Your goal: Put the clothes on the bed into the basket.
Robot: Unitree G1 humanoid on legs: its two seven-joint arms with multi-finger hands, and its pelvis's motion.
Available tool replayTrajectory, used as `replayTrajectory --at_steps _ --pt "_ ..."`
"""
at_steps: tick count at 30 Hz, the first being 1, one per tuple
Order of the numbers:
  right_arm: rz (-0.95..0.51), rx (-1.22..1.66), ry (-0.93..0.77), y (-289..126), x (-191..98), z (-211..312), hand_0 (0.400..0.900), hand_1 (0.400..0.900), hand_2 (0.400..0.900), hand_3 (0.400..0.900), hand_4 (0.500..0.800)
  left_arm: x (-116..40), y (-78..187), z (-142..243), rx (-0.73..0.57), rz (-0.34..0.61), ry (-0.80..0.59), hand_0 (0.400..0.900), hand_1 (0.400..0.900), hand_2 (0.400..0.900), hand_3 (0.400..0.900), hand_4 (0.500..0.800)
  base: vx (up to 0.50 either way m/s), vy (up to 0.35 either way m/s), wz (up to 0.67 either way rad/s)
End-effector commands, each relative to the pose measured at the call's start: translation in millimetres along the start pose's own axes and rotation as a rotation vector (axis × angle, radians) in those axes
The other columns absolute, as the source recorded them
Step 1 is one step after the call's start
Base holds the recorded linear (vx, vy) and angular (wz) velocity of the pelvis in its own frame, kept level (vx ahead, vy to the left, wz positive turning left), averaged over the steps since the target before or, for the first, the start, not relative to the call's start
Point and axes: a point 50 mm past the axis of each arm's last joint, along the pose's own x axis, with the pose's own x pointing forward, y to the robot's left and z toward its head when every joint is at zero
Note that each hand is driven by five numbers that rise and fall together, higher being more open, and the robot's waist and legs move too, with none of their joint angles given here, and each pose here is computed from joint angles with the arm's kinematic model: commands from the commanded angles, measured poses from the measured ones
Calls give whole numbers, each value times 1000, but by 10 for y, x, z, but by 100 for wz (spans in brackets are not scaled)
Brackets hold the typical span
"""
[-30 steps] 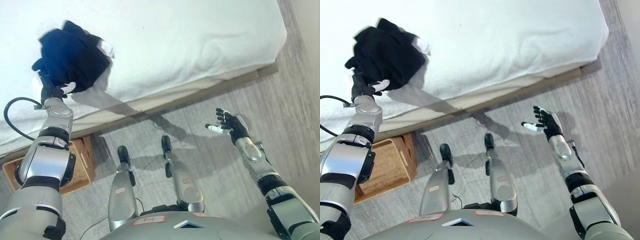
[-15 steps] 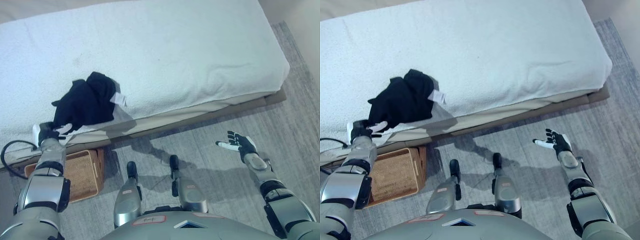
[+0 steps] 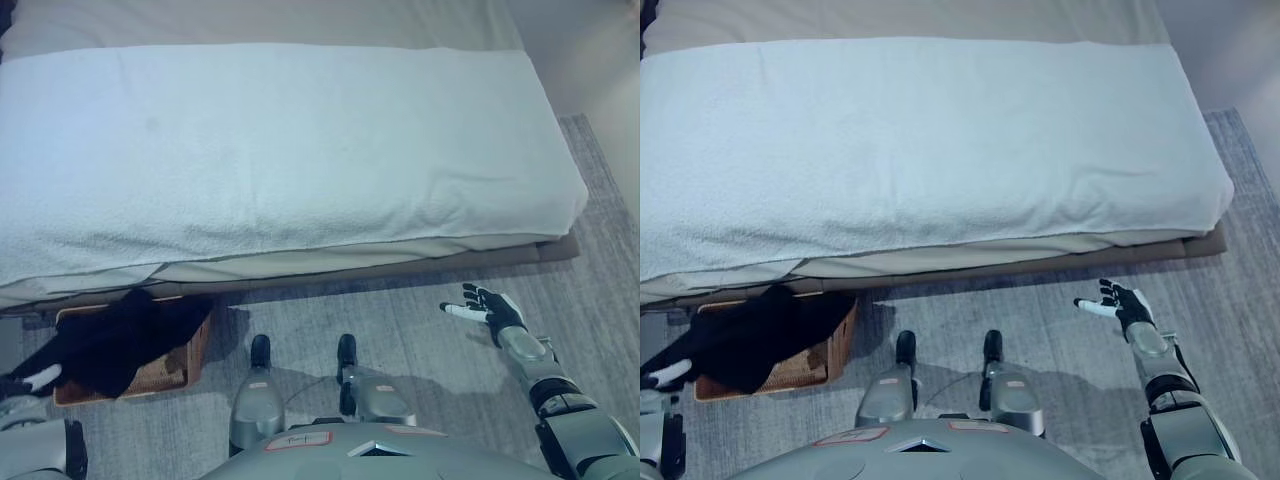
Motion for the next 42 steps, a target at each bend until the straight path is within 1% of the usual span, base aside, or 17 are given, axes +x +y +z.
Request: replayTrajectory --at_steps 1,5,7,10,13,16,21,22,23,24,25,26,30,32,35,36,42 --pt "-91 -32 -95 -373 -34 201 900 900 900 900 800 40 779 -100 47 211 35 400 400 400 400 500 8 32 -3" --pt "-96 -44 -89 -439 -58 181 900 900 900 900 800 23 1018 -144 5 267 52 400 400 400 400 500 -4 11 6" --pt "-97 -37 -90 -441 -59 179 900 900 900 900 800 23 1064 -90 -43 280 38 400 400 400 400 500 -16 7 13" --pt "-95 -38 -82 -450 -64 164 900 900 900 900 800 35 1028 76 -95 266 -18 400 400 400 400 500 -15 -1 14" --pt "-91 -32 -85 -444 -40 211 900 900 900 900 800 38 1005 249 -86 257 -68 400 400 400 400 500 -29 1 10" --pt "-96 -34 -90 -464 -36 238 900 900 900 900 800 36 1007 306 -81 257 -86 400 400 400 400 500 -22 14 0" --pt "-122 -47 -98 -553 -44 285 900 900 900 900 800 10 1139 540 -87 291 -164 400 400 400 400 500 -52 19 3" --pt "-129 -45 -93 -577 -53 270 900 900 900 900 800 -14 1177 705 -106 298 -227 400 400 400 400 500 -46 9 4" --pt "-129 -44 -93 -577 -54 268 900 900 900 900 800 -14 1176 708 -105 298 -228 400 400 400 400 500 -56 12 6" --pt "-130 -47 -89 -582 -57 259 900 900 900 900 800 -33 1206 807 -124 305 -264 412 412 412 412 507 -31 23 3" --pt "-128 -49 -88 -572 -56 256 900 900 900 900 800 -54 1204 916 -134 304 -309 857 857 857 857 774 -46 30 4" --pt "-126 -48 -90 -559 -53 256 900 900 900 900 800 -74 1207 998 -138 304 -343 900 900 900 900 800 -45 43 1" --pt "-110 -34 -87 -508 -37 255 900 900 900 900 800 -97 1062 1154 -143 254 -402 900 900 900 900 800 -17 58 -1" --pt "-104 -25 -84 -480 -26 253 900 900 900 900 800 -92 935 1167 -141 230 -408 900 900 900 900 800 -16 82 -6" --pt "-103 -17 -89 -464 -27 250 900 900 900 900 800 -94 859 1181 -153 214 -419 900 900 900 900 800 -4 50 -4" --pt "-106 -14 -90 -466 -30 246 900 900 900 900 800 -97 783 1189 -151 198 -428 900 900 900 900 800 1 59 -2" --pt "-128 -4 -97 -510 -43 246 900 900 900 900 800 -84 653 1145 -176 167 -414 900 900 900 900 800 2 9 -1"
